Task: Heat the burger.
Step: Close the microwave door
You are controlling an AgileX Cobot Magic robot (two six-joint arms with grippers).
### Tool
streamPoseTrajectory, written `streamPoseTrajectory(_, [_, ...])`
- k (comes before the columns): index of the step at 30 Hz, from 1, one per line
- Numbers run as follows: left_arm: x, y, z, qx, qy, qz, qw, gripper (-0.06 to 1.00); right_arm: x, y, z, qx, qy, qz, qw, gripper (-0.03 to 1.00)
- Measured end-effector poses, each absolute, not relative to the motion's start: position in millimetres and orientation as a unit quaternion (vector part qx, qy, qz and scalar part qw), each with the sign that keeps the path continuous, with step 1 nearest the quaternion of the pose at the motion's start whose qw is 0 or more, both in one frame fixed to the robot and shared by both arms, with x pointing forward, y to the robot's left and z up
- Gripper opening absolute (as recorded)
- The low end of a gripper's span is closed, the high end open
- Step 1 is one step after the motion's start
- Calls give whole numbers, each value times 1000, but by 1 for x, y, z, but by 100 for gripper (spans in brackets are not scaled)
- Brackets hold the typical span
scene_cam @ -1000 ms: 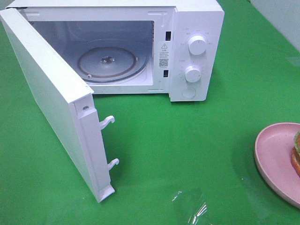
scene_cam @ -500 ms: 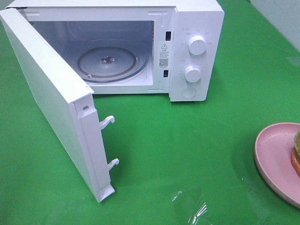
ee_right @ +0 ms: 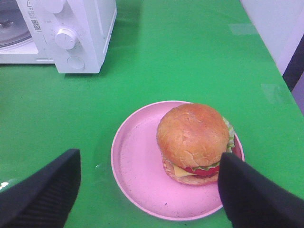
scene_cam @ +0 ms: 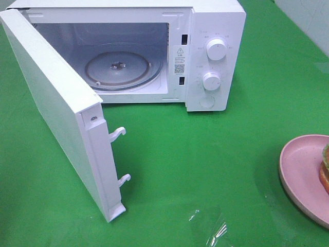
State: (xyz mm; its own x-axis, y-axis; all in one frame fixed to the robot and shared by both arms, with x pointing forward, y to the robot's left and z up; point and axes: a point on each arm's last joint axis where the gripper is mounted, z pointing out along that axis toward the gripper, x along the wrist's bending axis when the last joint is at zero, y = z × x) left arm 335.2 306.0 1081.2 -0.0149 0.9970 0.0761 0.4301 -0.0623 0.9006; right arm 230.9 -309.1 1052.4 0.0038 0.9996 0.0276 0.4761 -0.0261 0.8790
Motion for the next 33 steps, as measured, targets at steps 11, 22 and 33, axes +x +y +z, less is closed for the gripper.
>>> streamPoseTrajectory(11, [373, 305, 1069, 575, 547, 453, 405, 0, 231, -309, 1052, 614, 601, 370, 354, 77])
streamPoseTrajectory(22, [401, 304, 1033, 558, 521, 477, 435, 0, 231, -309, 1052, 614, 601, 370, 354, 77])
streamPoseTrajectory(33, [438, 299, 1004, 573, 490, 476, 453, 0, 231, -309, 1052, 614, 601, 370, 354, 77])
